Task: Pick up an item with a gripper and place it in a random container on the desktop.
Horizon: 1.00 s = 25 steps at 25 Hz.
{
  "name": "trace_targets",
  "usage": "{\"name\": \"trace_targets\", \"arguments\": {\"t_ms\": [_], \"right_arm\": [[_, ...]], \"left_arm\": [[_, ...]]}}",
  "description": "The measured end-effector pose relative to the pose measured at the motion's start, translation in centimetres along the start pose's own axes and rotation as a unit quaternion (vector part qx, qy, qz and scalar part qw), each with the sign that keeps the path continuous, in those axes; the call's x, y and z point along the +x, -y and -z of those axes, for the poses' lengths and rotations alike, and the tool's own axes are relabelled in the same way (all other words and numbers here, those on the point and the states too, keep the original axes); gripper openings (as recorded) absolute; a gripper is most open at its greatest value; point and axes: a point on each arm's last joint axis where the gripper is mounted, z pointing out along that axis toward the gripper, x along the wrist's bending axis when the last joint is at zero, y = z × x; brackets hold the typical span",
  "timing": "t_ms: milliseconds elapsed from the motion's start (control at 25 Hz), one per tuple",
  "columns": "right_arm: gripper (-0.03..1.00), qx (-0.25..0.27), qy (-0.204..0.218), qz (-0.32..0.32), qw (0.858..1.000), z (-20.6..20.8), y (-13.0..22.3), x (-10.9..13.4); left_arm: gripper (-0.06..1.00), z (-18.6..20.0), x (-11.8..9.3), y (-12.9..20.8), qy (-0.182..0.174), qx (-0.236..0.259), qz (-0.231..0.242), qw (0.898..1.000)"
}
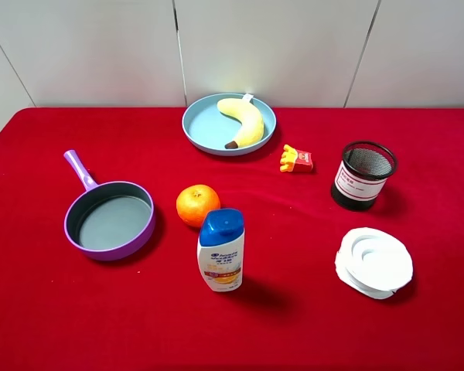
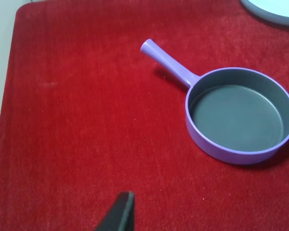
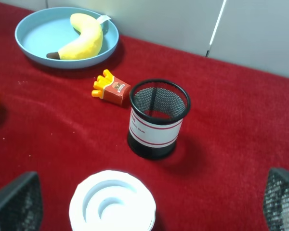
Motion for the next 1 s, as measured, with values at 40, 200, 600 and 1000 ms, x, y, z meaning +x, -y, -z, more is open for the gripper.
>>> {"name": "trace_targets", "arguments": {"t_ms": [40, 200, 600, 1000], "right_arm": [[0.69, 0.000, 0.001, 0.000, 1.000, 0.00, 0.00, 0.00], [0.69, 0.000, 0.001, 0.000, 1.000, 0.00, 0.00, 0.00], [0.69, 0.000, 0.001, -0.013, 1.000, 0.00, 0.00, 0.00], [0.69, 0.000, 0.001, -0.015, 1.000, 0.00, 0.00, 0.00]], "left_arm": [[0.99, 0.00, 0.00, 0.00, 0.000, 0.000, 0.000, 1.000], [0.99, 0.00, 0.00, 0.00, 0.000, 0.000, 0.000, 1.000], [0.99, 0.00, 0.00, 0.00, 0.000, 0.000, 0.000, 1.000], [0.99, 0.00, 0.00, 0.00, 0.000, 0.000, 0.000, 1.000]]}}
